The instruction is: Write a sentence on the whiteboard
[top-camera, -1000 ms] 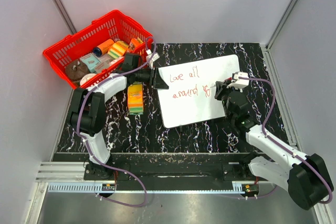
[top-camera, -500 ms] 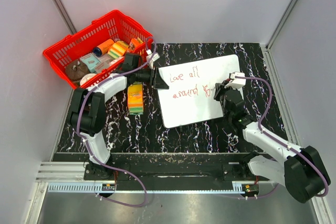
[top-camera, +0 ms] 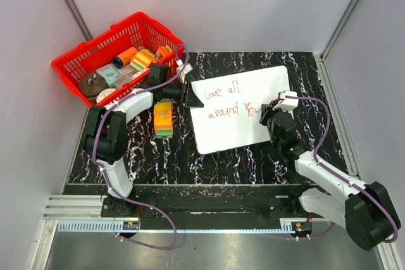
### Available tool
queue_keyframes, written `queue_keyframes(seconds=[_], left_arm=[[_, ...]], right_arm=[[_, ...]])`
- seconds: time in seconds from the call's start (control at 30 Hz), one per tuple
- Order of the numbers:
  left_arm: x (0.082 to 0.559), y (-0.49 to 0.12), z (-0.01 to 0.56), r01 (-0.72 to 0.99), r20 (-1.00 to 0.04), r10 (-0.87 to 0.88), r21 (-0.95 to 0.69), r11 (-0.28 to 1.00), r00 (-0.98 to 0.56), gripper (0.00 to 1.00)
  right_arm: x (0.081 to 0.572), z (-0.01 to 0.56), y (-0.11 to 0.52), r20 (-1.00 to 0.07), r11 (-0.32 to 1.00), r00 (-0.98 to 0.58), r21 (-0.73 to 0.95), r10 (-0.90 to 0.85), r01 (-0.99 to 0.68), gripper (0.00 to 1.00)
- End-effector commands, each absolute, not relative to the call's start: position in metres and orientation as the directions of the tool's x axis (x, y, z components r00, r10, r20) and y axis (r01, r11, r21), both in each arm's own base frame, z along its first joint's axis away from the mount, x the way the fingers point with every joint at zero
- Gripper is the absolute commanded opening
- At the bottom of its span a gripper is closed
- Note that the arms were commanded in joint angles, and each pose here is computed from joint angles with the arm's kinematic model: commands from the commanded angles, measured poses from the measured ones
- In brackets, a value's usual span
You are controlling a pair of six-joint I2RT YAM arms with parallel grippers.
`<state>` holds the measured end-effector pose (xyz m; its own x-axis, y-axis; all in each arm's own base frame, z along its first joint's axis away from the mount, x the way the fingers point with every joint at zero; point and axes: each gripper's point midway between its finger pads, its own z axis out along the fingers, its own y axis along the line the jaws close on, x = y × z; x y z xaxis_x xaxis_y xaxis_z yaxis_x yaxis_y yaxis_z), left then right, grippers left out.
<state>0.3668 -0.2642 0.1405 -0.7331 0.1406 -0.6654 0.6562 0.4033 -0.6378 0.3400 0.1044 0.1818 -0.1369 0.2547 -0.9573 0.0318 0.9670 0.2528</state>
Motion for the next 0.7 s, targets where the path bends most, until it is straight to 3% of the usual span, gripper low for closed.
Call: queue_keyframes(seconds=[0.0,0.67], left_arm=[[0.413,-0.235,0.080,0.758,-0.781,0.342,-0.240,0.607,-0.522,0.00],[0.412,-0.235,0.080,0.759,-0.781,0.344,-0.238,0.606,-0.520,0.00]], right_arm=[[0.336,0.180,0.100,-0.952,0.962,-0.138,0.270,0.273,0.045,0.00],[0.351,0.199,0.089,-0.961,0.960,-0.089,0.251,0.263,0.120,0.00]])
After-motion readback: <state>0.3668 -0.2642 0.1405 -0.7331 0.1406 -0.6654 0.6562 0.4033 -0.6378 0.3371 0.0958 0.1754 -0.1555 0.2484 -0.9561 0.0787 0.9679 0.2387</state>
